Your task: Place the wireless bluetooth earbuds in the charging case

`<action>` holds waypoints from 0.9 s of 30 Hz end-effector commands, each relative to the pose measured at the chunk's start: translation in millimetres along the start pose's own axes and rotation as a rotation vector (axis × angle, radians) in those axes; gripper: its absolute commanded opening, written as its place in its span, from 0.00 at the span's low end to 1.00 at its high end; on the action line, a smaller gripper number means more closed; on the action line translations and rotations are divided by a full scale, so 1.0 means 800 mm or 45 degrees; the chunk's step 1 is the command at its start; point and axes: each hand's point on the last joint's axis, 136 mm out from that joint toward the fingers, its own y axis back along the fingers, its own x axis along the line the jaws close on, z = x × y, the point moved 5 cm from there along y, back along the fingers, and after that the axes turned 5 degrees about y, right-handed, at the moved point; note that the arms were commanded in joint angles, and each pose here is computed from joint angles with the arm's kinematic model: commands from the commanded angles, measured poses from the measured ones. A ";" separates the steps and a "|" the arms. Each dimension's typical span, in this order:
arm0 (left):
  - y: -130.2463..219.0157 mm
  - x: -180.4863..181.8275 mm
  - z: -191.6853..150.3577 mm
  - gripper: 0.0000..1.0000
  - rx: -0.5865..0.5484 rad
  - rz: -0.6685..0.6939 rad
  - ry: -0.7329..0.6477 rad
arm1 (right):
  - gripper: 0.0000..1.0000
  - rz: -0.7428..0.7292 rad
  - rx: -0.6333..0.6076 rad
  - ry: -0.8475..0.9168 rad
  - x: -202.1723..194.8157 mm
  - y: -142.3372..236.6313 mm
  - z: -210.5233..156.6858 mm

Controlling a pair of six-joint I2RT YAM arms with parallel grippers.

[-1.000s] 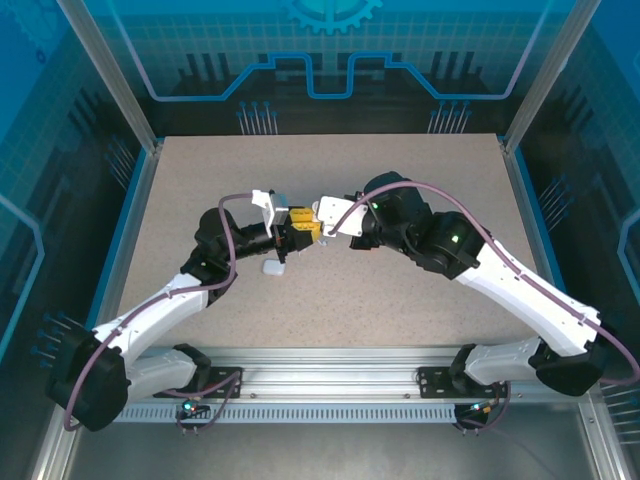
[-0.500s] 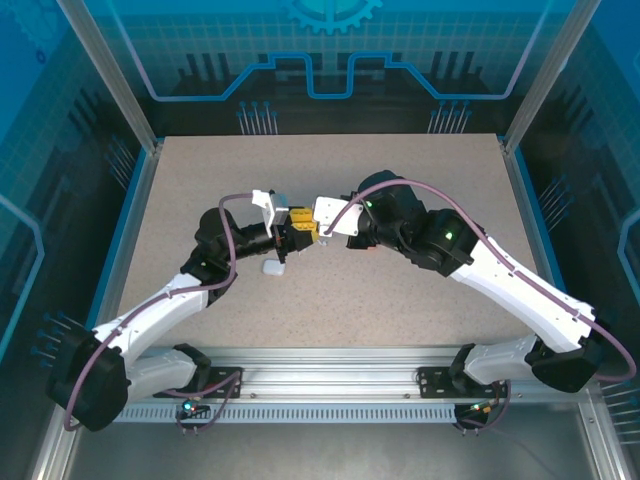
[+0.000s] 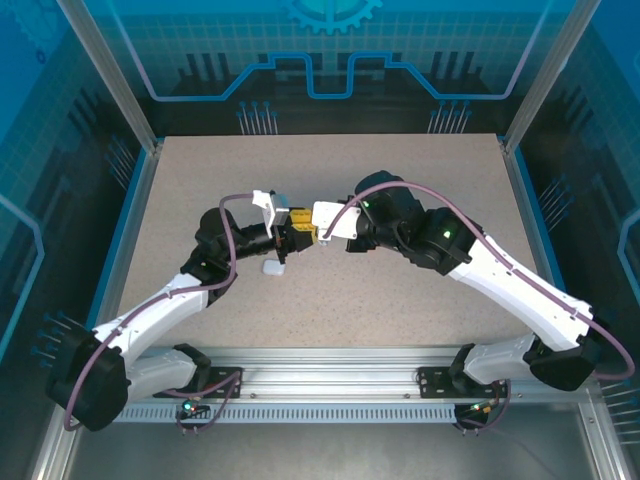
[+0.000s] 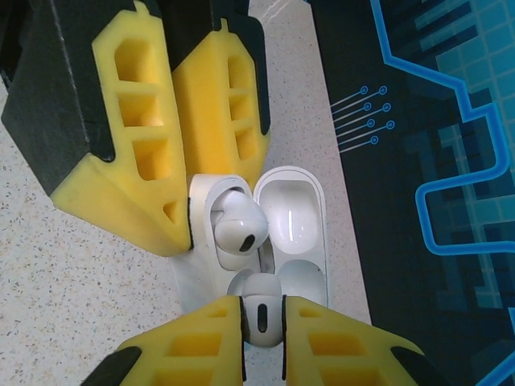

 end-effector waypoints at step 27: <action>0.001 -0.009 0.014 0.02 -0.054 -0.030 -0.084 | 0.76 -0.014 -0.277 -0.239 -0.038 0.071 0.016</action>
